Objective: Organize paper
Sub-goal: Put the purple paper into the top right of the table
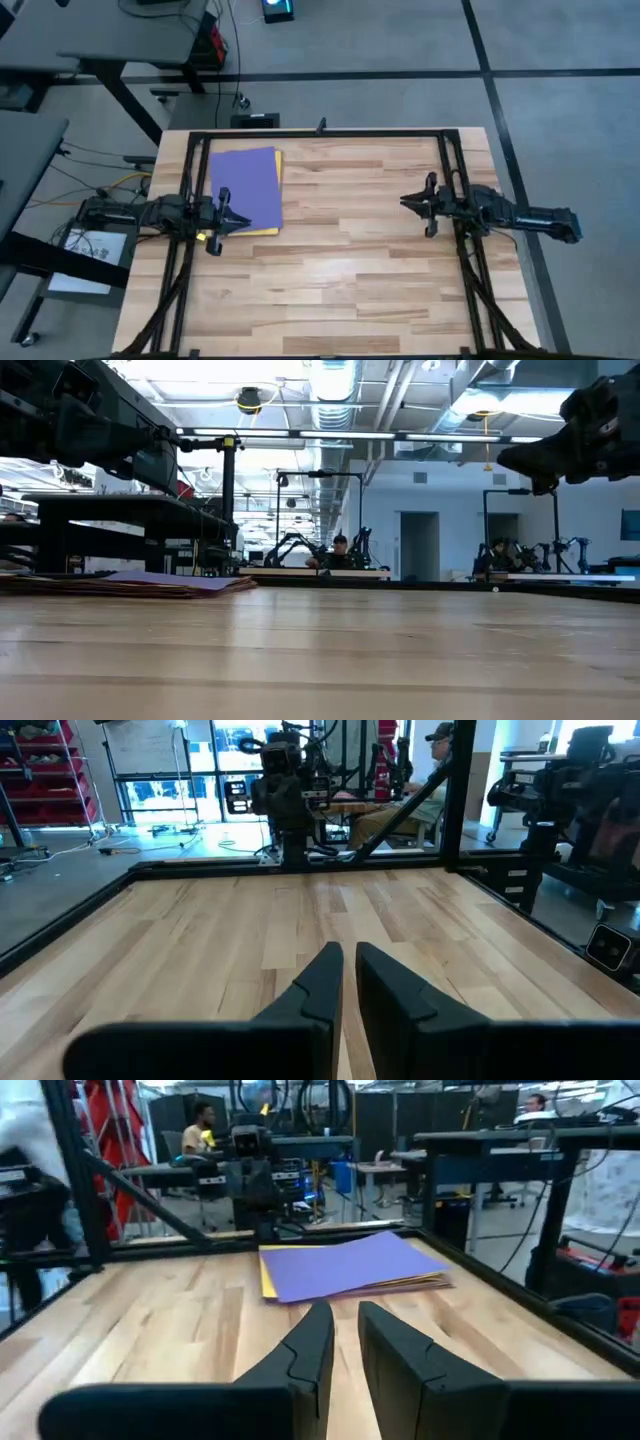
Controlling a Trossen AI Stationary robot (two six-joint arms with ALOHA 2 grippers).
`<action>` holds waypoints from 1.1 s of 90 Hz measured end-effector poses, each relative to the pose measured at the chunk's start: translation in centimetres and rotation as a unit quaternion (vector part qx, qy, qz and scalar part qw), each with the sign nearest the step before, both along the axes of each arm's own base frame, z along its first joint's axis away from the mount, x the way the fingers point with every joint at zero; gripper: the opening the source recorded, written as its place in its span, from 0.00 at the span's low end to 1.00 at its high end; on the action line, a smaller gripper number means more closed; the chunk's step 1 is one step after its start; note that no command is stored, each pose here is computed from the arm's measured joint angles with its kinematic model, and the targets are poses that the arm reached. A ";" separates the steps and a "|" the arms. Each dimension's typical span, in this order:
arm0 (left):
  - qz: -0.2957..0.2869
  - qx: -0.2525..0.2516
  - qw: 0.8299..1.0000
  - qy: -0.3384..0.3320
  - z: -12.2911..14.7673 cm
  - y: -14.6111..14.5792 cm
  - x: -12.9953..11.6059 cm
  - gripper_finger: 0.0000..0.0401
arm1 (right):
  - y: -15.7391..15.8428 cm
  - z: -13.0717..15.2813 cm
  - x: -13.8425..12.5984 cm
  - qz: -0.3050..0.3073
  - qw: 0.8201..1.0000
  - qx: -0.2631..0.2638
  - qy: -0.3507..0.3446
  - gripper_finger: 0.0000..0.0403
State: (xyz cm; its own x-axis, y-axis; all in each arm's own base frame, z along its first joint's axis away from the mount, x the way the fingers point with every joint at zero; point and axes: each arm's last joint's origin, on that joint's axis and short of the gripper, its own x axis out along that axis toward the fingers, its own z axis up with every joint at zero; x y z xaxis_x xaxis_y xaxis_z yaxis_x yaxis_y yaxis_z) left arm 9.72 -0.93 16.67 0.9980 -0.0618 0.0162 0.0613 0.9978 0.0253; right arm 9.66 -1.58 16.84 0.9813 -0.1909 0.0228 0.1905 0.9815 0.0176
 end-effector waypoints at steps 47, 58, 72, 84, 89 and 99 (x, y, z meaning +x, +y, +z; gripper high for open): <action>0.000 0.000 1.000 0.000 0.0 0.0 0.0 0.04 | -1.6 1.1 -0.5 -0.114 0.883 0.408 -0.203 0.11; 0.004 0.027 1.000 -0.002 0.0 0.0 0.0 0.04 | -2.2 2.1 -0.6 -0.147 0.851 0.419 -0.279 0.11; 0.026 0.049 0.998 -0.015 0.6 0.2 -0.1 0.04 | -2.8 5.5 -0.2 -0.165 0.844 0.408 -0.308 0.11; 0.064 -0.006 0.997 -0.032 1.2 0.4 -0.2 0.04 | -3.7 9.4 2.8 -0.178 0.879 0.371 -0.242 0.11; 0.074 -0.024 0.996 -0.045 1.5 0.5 -0.2 0.04 | -4.4 10.7 5.0 -0.179 0.897 0.352 -0.199 0.11; 0.078 -0.019 0.996 -0.040 1.4 0.5 -0.2 0.04 | -5.9 12.7 10.6 -0.145 0.930 0.319 -0.112 0.11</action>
